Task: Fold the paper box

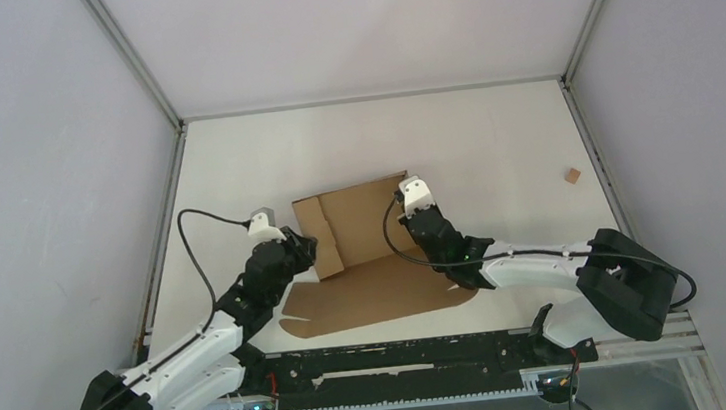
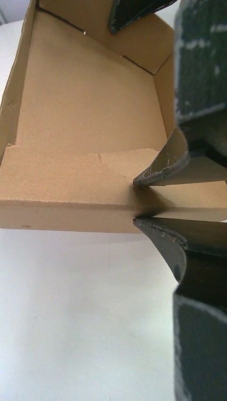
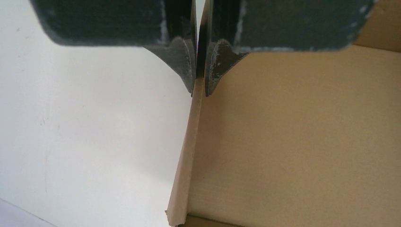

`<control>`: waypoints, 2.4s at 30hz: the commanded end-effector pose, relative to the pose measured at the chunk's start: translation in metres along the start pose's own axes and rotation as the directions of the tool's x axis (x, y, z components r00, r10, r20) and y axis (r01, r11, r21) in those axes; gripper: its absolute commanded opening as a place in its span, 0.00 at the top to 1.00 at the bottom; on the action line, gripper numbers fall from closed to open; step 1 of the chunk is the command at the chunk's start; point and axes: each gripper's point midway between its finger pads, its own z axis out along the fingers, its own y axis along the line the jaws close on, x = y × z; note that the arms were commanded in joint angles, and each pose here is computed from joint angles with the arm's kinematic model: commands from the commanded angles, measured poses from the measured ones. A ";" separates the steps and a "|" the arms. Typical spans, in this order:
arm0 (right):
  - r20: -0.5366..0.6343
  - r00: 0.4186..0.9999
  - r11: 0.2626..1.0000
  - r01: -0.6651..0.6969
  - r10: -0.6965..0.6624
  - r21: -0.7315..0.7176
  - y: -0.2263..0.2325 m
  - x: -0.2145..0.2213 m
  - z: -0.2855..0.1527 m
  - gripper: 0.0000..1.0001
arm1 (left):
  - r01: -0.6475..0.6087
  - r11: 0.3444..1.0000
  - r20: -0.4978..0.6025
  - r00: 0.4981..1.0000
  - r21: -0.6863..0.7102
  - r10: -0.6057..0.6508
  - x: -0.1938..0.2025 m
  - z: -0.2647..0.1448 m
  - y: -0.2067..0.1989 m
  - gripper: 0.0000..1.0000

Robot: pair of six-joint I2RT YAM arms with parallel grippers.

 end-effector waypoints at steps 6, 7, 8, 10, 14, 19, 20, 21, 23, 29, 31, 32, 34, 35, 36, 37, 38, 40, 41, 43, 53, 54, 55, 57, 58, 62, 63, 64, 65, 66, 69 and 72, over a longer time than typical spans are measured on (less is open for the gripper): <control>0.090 0.995 0.980 0.064 -0.048 -0.191 0.052 -0.010 -0.026 0.95 | -0.047 0.997 0.093 0.994 -0.067 0.053 -0.010 0.002 0.016 0.76; 0.091 0.994 0.979 0.071 -0.054 -0.189 0.053 -0.009 -0.027 0.96 | -0.049 0.997 0.103 0.993 -0.063 0.055 -0.012 0.001 0.016 0.77; 0.095 0.994 0.979 0.077 -0.060 -0.191 0.054 -0.008 -0.028 0.95 | -0.055 0.997 0.110 0.992 -0.060 0.061 -0.012 0.000 0.016 0.77; 0.104 0.993 0.977 0.082 -0.063 -0.197 0.056 -0.008 -0.032 0.96 | -0.064 0.997 0.132 0.989 -0.046 0.069 -0.014 -0.002 0.016 0.77; 0.121 0.991 0.973 0.085 -0.060 -0.214 0.057 -0.005 -0.037 0.95 | -0.094 0.996 0.186 0.978 0.003 0.092 -0.018 -0.010 0.015 0.66; 0.141 0.989 0.969 0.085 -0.053 -0.232 0.057 -0.005 -0.042 0.95 | -0.123 0.991 0.235 0.966 0.044 0.110 -0.021 -0.017 0.014 0.56; 0.145 0.988 0.968 0.083 -0.049 -0.238 0.057 -0.006 -0.043 0.95 | -0.130 0.990 0.238 0.965 0.054 0.114 -0.021 -0.017 0.013 0.55; 0.151 0.988 0.967 0.082 -0.046 -0.241 0.057 -0.007 -0.044 0.95 | -0.131 0.990 0.237 0.965 0.058 0.114 -0.020 -0.017 0.012 0.55; 0.160 0.987 0.966 0.072 -0.033 -0.247 0.056 -0.009 -0.046 0.95 | -0.129 0.989 0.236 0.966 0.076 0.108 -0.020 -0.017 0.008 0.55; 0.166 0.985 0.967 0.077 -0.036 -0.243 0.054 -0.011 -0.048 0.95 | -0.111 0.985 0.196 0.977 0.133 0.084 -0.010 -0.014 -0.001 0.56; 0.172 0.985 0.968 0.076 -0.034 -0.240 0.053 -0.013 -0.049 0.95 | -0.102 0.982 0.188 0.980 0.160 0.071 -0.006 -0.017 -0.004 0.57; 0.181 0.983 0.969 0.080 -0.037 -0.235 0.053 -0.014 -0.051 0.95 | -0.102 0.980 0.188 0.980 0.172 0.069 -0.004 -0.018 -0.006 0.57; 0.196 0.980 0.969 0.088 -0.043 -0.230 0.053 -0.016 -0.055 0.95 | -0.091 0.978 0.189 0.980 0.186 0.056 -0.002 -0.022 -0.006 0.57; 0.203 0.978 0.969 0.095 -0.048 -0.228 0.053 -0.017 -0.057 0.95 | -0.086 0.978 0.189 0.981 0.192 0.049 -0.001 -0.024 -0.006 0.57; 0.210 0.976 0.969 0.106 -0.059 -0.222 0.053 -0.018 -0.059 0.95 | -0.081 0.977 0.192 0.980 0.199 0.042 -0.001 -0.026 -0.007 0.57; 0.218 0.974 0.969 0.116 -0.068 -0.219 0.053 -0.018 -0.061 0.95 | -0.077 0.976 0.192 0.981 0.205 0.037 -0.001 -0.028 -0.007 0.57; 0.228 0.971 0.969 0.122 -0.072 -0.216 0.053 -0.019 -0.063 0.95 | -0.077 0.975 0.193 0.980 0.211 0.035 -0.001 -0.030 -0.007 0.57; 0.241 0.968 0.968 0.126 -0.072 -0.216 0.053 -0.020 -0.067 0.95 | -0.075 0.974 0.201 0.979 0.215 0.031 -0.003 -0.033 -0.007 0.57; 0.243 0.967 0.968 0.127 -0.072 -0.217 0.053 -0.020 -0.068 0.95 | -0.071 0.973 0.204 0.979 0.218 0.026 -0.003 -0.035 -0.007 0.57; 0.254 0.965 0.969 0.126 -0.070 -0.213 0.051 -0.021 -0.072 0.95 | -0.072 0.970 0.209 0.978 0.230 0.023 -0.004 -0.037 -0.008 0.57; 0.291 0.955 0.974 0.120 -0.061 -0.190 0.054 -0.022 -0.081 0.95 | -0.073 0.957 0.239 0.971 0.280 0.004 -0.012 -0.044 -0.017 0.57; 0.293 0.954 0.975 0.119 -0.060 -0.188 0.055 -0.023 -0.081 0.95 | -0.076 0.957 0.242 0.970 0.278 0.006 -0.012 -0.044 -0.017 0.57; 0.293 0.954 0.975 0.120 -0.062 -0.186 0.055 -0.022 -0.081 0.95 | -0.080 0.958 0.242 0.970 0.274 0.012 -0.012 -0.043 -0.017 0.58; 0.294 0.954 0.976 0.118 -0.061 -0.180 0.055 -0.022 -0.082 0.95 | -0.088 0.960 0.240 0.971 0.266 0.023 -0.011 -0.041 -0.016 0.59; 0.295 0.954 0.977 0.118 -0.062 -0.176 0.054 -0.023 -0.083 0.95 | -0.091 0.962 0.236 0.971 0.256 0.029 -0.009 -0.040 -0.014 0.61; 0.300 0.952 0.978 0.112 -0.056 -0.174 0.053 -0.022 -0.086 0.95 | -0.096 0.973 0.231 0.972 0.210 0.046 -0.005 -0.036 -0.007 0.64; 0.301 0.952 0.978 0.110 -0.053 -0.175 0.053 -0.022 -0.087 0.95 | -0.096 0.976 0.233 0.971 0.196 0.049 -0.005 -0.035 -0.005 0.66; 0.302 0.952 0.978 0.111 -0.054 -0.174 0.053 -0.022 -0.087 0.95 | -0.095 0.979 0.233 0.971 0.181 0.051 -0.004 -0.035 -0.002 0.67; 0.303 0.951 0.979 0.113 -0.057 -0.171 0.053 -0.022 -0.087 0.95 | -0.094 0.982 0.235 0.971 0.165 0.053 -0.004 -0.034 0.001 0.68; 0.303 0.951 0.979 0.114 -0.058 -0.170 0.052 -0.022 -0.088 0.95 | -0.095 0.984 0.234 0.970 0.152 0.058 -0.004 -0.034 0.003 0.69; 0.306 0.950 0.978 0.112 -0.054 -0.174 0.052 -0.023 -0.089 0.95 | -0.098 0.991 0.235 0.969 0.096 0.073 -0.005 -0.033 0.011 0.71; 0.304 0.951 0.979 0.110 -0.052 -0.174 0.053 -0.022 -0.088 0.94 | -0.104 0.990 0.233 0.969 0.097 0.079 -0.005 -0.034 0.011 0.70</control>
